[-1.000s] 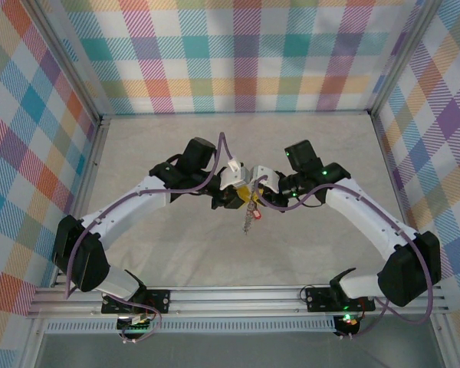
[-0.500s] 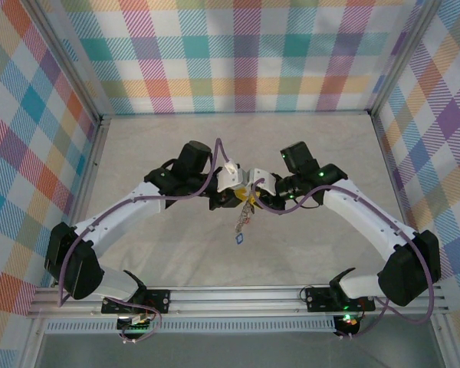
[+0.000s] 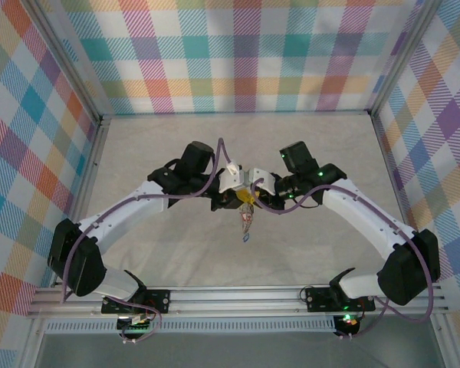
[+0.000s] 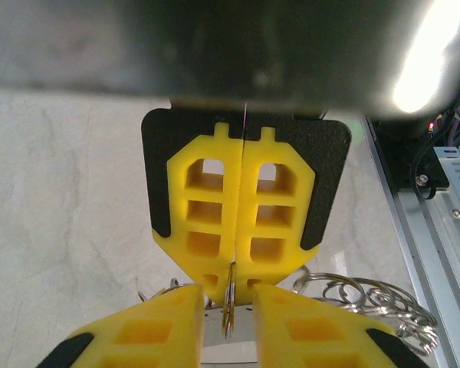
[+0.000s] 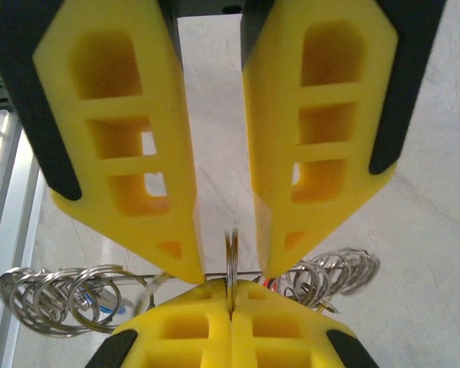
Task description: Put the keys on the keyring
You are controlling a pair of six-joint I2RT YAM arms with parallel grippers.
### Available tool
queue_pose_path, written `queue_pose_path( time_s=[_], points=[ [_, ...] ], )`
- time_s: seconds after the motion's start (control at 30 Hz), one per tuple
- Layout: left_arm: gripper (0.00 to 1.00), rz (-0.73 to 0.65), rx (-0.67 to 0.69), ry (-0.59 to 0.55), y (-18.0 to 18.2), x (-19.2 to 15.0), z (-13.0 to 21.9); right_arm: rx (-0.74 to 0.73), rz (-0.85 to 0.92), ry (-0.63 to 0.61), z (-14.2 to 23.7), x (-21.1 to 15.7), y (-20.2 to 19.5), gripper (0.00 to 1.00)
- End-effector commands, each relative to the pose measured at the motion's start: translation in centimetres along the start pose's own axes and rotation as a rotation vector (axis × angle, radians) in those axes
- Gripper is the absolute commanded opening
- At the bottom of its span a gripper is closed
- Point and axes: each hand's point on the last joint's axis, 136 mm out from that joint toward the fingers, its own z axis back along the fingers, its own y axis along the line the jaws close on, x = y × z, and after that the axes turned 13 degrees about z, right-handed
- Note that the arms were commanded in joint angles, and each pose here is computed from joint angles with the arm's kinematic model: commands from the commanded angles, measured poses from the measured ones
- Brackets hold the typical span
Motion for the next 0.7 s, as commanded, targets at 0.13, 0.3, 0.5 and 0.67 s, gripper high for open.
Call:
queue_pose_path(
  time_s=[0.13, 0.3, 0.5, 0.67],
  points=[
    [0.00, -0.017, -0.052, 0.014, -0.98, 0.48, -0.46, -0.012, 0.059, -0.083, 0.51, 2.59, -0.47, 0.00],
    [0.03, -0.019, -0.069, 0.019, -1.32, 0.37, -0.38, -0.033, 0.065, -0.079, 0.58, 2.36, -0.56, 0.00],
    [0.18, -0.003, -0.092, 0.025, -1.62, -0.05, -0.05, -0.048, 0.070, -0.072, 0.77, 2.15, -0.42, 0.00],
    [0.10, -0.001, -0.105, 0.029, -1.72, 0.05, -0.01, -0.045, 0.071, -0.076, 0.79, 2.21, -0.34, 0.00]
  ],
)
